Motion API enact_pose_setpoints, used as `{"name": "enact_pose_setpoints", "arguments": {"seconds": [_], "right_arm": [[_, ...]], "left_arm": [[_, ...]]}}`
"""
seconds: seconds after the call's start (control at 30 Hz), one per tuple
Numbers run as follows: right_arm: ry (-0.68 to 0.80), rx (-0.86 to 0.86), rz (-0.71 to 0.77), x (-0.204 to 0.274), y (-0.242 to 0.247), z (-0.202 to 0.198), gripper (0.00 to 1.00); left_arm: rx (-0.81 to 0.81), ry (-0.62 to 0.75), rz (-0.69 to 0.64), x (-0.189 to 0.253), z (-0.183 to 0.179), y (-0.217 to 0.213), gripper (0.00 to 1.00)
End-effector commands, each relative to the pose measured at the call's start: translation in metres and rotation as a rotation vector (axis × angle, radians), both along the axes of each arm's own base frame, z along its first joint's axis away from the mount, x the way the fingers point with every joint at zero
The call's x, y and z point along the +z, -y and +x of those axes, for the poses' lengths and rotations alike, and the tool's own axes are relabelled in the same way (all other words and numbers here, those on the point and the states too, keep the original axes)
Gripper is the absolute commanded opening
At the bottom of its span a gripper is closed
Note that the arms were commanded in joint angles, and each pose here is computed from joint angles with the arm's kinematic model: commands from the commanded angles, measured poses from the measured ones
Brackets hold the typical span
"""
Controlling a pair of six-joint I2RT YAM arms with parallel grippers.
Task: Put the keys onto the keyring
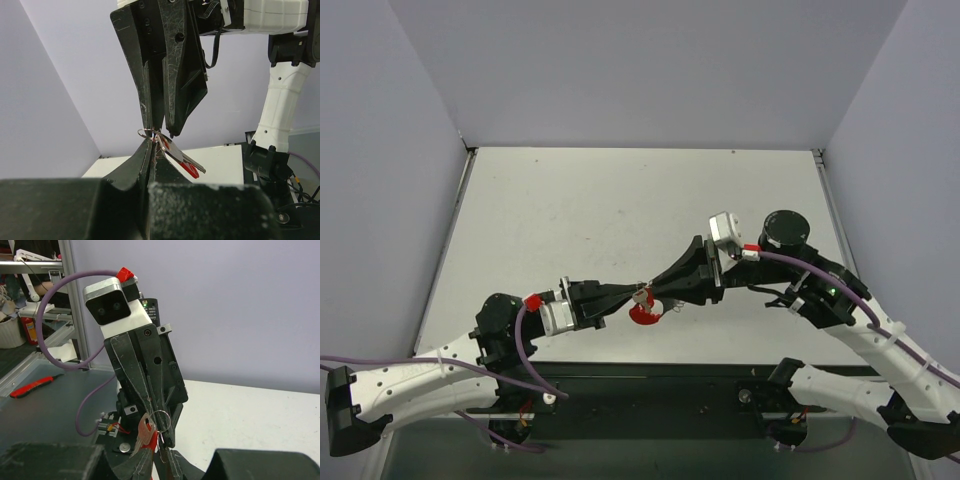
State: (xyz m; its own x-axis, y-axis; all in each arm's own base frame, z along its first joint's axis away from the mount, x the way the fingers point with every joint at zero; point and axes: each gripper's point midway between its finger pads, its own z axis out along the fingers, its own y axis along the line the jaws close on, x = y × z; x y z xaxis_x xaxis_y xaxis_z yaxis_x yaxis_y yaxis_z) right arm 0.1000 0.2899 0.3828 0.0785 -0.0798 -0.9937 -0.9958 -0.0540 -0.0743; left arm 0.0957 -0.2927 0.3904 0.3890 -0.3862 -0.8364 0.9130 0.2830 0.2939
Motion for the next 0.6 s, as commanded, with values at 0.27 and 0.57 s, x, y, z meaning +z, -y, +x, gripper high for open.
{"name": "enact_pose_setpoints", "arguments": {"seconds": [0.27,0.57], "right_arm": [[0.043,0.013,0.061,0.0114,-0.0079,0.0038,0.13],[0.034,-0.009,0.062,0.0124,-0.0085,0.0076,0.04]], "left_arm": [[-0.003,0.05,-0.111,0.0432,-0.0065,-0.015,0.0],[0.006,0.047,-0.115,0.0424,-0.0044,-0.0143,0.0]]}}
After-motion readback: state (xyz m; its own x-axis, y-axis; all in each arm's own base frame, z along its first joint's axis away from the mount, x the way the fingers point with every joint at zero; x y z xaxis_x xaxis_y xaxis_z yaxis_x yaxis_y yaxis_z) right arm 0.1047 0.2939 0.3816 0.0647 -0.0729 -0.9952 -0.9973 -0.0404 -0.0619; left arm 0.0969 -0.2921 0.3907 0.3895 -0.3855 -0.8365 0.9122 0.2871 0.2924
